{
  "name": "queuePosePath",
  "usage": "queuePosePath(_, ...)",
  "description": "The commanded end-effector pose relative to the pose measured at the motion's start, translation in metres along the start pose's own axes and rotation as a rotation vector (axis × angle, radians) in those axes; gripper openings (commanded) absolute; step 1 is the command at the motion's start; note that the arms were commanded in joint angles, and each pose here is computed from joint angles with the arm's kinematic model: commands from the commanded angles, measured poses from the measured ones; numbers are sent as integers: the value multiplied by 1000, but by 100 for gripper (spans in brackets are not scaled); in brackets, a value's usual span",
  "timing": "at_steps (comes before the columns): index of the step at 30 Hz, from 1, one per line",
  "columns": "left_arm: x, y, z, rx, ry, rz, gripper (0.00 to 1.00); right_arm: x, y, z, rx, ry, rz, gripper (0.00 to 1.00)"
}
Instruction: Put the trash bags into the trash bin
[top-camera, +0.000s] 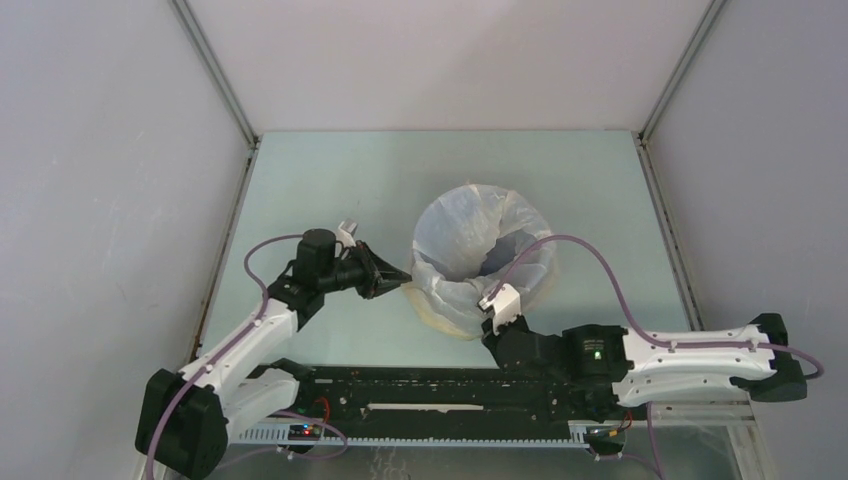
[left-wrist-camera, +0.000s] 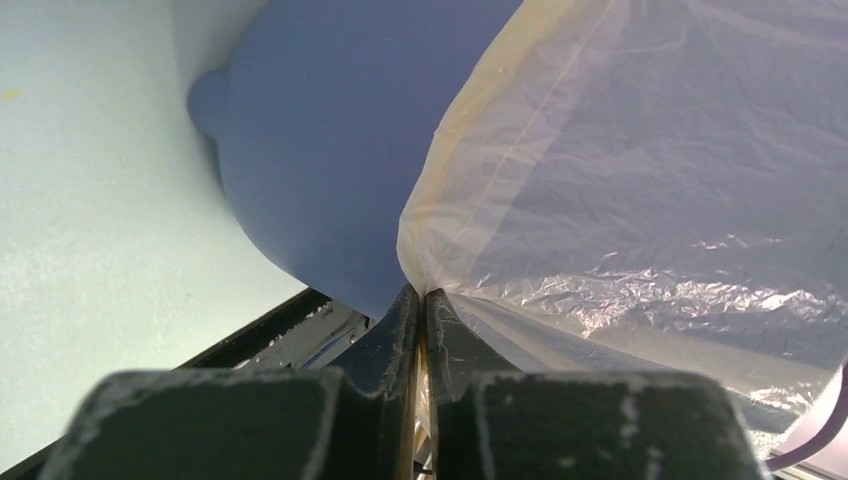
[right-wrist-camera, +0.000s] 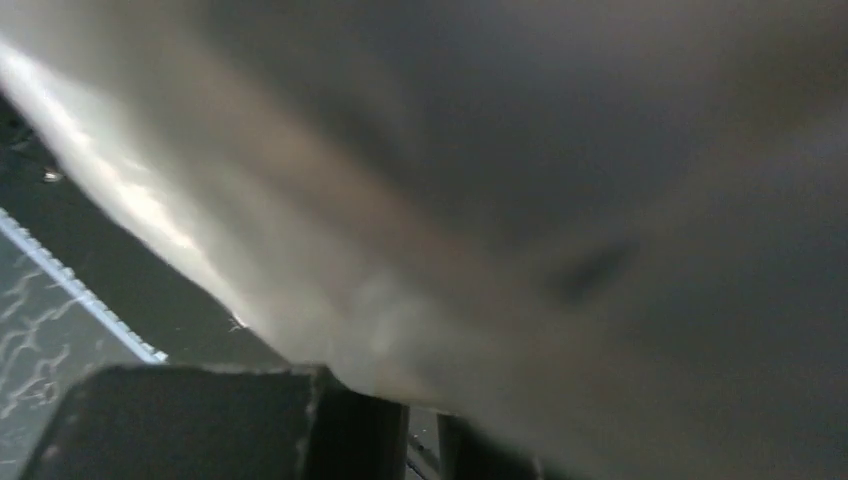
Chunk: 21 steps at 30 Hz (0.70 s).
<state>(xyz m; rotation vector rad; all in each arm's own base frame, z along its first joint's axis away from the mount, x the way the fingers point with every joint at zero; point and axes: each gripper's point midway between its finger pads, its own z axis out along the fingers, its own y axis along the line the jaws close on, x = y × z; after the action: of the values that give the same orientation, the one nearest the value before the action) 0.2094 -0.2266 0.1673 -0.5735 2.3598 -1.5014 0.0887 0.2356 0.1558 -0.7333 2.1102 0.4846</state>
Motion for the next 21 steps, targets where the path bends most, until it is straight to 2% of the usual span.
queuePosePath(1, -8, -1, 5, -7, -29, 31, 8, -6, 0, 6, 40, -62, 70, 18)
queuePosePath(3, -9, -1, 7, -18, -25, 43, 7, -3, 4, -4, -1, -53, 72, 18)
queuePosePath(4, -9, -2, 7, -20, -23, 50, 7, -4, 10, -11, -48, -51, 75, 22)
queuePosePath(7, -8, -2, 7, -30, -14, 66, 7, -8, 28, -35, -212, -56, 108, 51)
queuePosePath(11, -7, -2, 6, -44, 3, 77, 7, -5, 40, -59, -311, -19, 138, 62)
queuePosePath(14, -5, -3, 5, -50, 13, 84, 7, -18, 33, -72, -283, -65, 186, 70)
queuePosePath(16, -5, -7, 3, -48, 15, 87, 7, -31, 22, -75, -217, -113, 211, 84)
queuePosePath(21, -6, -17, 1, -30, 10, 90, 9, -66, -8, -58, 45, -284, 204, 89)
